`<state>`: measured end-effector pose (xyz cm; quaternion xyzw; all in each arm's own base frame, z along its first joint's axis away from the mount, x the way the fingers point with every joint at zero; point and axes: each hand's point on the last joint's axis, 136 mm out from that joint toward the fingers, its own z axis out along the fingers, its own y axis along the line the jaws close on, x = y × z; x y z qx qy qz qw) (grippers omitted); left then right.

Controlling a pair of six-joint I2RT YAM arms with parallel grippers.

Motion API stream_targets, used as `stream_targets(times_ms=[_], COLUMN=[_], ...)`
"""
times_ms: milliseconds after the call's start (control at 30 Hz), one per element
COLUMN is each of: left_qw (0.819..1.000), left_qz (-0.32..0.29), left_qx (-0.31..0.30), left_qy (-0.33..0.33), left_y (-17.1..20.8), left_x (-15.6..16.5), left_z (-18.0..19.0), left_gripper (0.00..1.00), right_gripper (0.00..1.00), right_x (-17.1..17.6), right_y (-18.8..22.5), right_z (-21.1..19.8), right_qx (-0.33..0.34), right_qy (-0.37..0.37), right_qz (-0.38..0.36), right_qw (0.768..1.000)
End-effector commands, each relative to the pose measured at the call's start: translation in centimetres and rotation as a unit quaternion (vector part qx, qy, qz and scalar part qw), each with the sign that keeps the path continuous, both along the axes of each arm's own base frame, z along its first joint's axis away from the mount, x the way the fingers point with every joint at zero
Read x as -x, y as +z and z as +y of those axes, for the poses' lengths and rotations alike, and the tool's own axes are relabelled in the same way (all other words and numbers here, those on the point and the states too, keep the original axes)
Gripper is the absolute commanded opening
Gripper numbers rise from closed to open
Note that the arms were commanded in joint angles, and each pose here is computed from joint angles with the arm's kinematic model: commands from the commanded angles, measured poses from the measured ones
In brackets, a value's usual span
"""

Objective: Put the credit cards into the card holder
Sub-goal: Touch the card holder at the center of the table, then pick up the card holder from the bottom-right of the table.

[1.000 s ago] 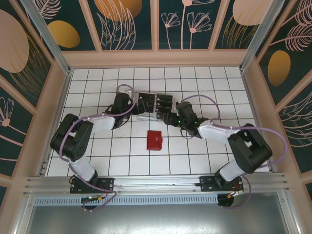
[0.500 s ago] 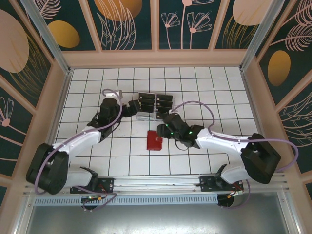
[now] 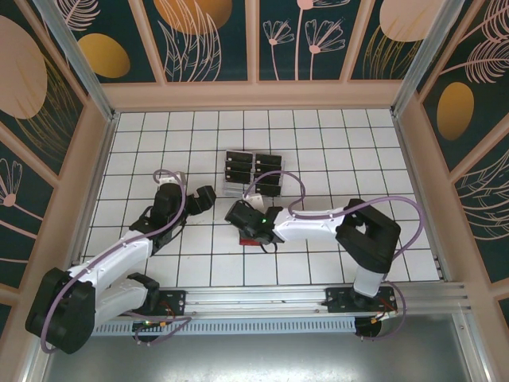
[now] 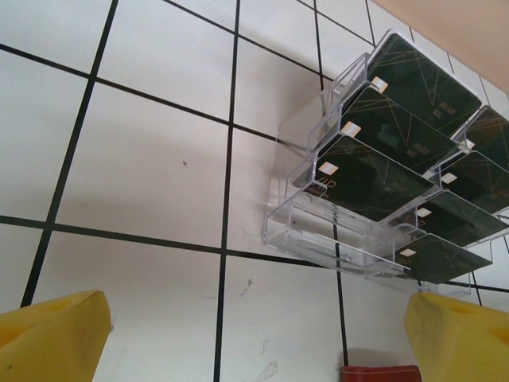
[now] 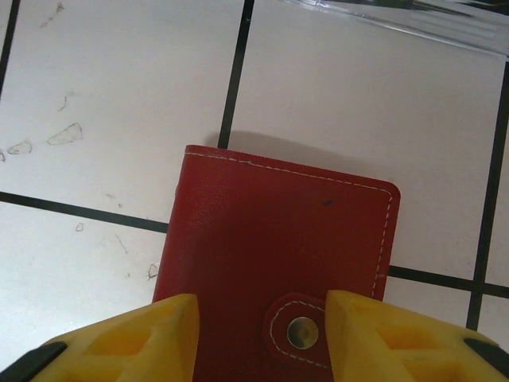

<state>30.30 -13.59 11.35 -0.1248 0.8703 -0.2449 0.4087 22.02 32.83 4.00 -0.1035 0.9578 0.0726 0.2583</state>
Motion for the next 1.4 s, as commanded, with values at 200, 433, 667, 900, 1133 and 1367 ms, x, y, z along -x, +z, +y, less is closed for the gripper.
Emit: stream_targets(times_ms=[200, 433, 667, 900, 1133, 1367], left_qw=[1.0, 1.0, 1.0, 1.0, 1.0, 1.0], left_qz=[0.005, 0.005, 0.008, 0.009, 0.011, 0.012], left_qx=[-0.004, -0.004, -0.005, -0.005, -0.005, -0.005], left_qy=[-0.002, -0.005, -0.004, -0.005, -0.005, -0.005], left_y=[-0.6, -0.6, -0.7, -0.7, -0.8, -0.8], left_x=[0.0, -0.2, -0.3, -0.4, -0.5, -0.6], left_z=[-0.2, -0.4, -0.4, -0.5, -0.5, -0.6], left_gripper=[0.96, 0.96, 0.96, 0.96, 0.96, 0.96], right_gripper=[0.45, 0.45, 0.47, 0.47, 0.46, 0.43], right_x=[-0.3, -0.1, -0.3, -0.2, 0.3, 0.5], right_y=[-0.6, -0.5, 1.4, 1.6, 0.5, -0.9], right_z=[-1.4, -1.9, -1.7, -1.9, -2.5, -3.4], right_qx=[0.041, 0.041, 0.022, 0.019, 0.022, 0.038], right_qy=[-0.028, -0.034, -0.033, -0.033, -0.035, -0.041], right_qz=[-0.004, -0.003, -0.02, -0.021, -0.011, -0.006], right_qw=[0.999, 0.999, 0.999, 0.999, 0.999, 0.998])
